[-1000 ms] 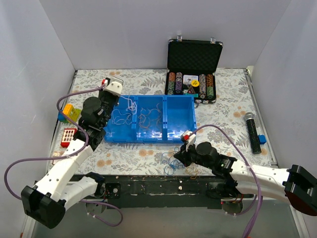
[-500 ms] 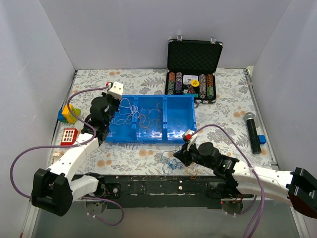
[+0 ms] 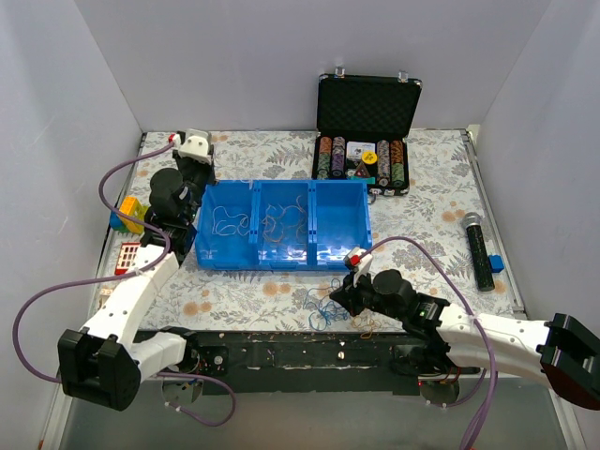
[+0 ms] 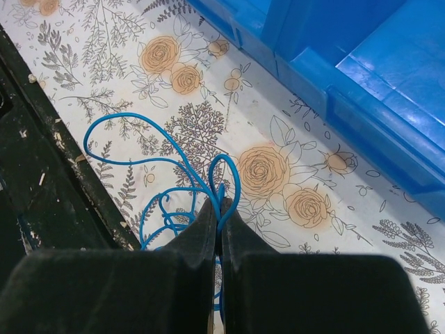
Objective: Untangle the cables
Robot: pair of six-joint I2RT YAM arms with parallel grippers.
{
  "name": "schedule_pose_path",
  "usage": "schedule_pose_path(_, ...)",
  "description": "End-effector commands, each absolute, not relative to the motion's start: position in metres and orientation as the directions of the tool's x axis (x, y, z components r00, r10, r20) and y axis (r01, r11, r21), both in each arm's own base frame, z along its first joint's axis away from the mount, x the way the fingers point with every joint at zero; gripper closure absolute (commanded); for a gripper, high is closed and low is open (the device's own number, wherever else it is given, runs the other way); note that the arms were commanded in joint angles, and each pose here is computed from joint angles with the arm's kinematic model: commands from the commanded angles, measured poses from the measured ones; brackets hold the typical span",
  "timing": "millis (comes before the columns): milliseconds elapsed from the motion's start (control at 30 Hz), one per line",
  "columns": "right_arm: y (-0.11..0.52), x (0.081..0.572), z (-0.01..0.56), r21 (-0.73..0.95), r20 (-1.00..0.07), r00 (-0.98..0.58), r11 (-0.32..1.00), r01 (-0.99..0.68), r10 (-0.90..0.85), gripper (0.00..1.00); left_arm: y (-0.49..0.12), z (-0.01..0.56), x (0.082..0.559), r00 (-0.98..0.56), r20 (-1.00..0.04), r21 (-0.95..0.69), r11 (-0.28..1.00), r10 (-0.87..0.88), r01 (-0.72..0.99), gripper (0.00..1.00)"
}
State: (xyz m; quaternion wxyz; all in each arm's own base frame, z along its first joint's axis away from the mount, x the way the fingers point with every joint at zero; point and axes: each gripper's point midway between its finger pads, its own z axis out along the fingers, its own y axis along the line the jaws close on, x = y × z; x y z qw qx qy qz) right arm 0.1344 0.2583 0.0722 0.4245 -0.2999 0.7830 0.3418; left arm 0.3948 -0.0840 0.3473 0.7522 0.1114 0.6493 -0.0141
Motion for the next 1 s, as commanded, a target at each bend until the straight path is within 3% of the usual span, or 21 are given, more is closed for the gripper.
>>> schedule_pose_path(0, 0.266, 0.137, 0.088, 0.296, -0.891, -0.436, 0.567, -0.769, -0.127, 0.99, -0.088, 0.345, 0.388, 0.151, -0.981, 0.152, 0.967, 0.122, 0.203, 1.0)
schedule_pose_path(500, 0.261, 0.138, 0.083, 0.293, -0.888, -0.441, 0.584, -0.757, -0.127, 0.99, -0.079, 0.304, 0.384, 0.084, -0.978, 0.204, 0.961, 0.191, 0.189, 1.0)
schedule_pose_path(900, 0.261, 0.139, 0.086, 0.293, -0.892, -0.437, 0.59, -0.752, -0.114, 0.99, -0.08, 0.209, 0.363, -0.053, -0.924, 0.345, 0.886, 0.378, 0.309, 1.0)
schedule_pose_path(967, 0.262, 0.14, 0.088, 0.297, -0.892, -0.438, 0.589, -0.752, -0.11, 0.99, -0.083, 0.206, 0.363, -0.06, -0.921, 0.345, 0.879, 0.384, 0.33, 0.8)
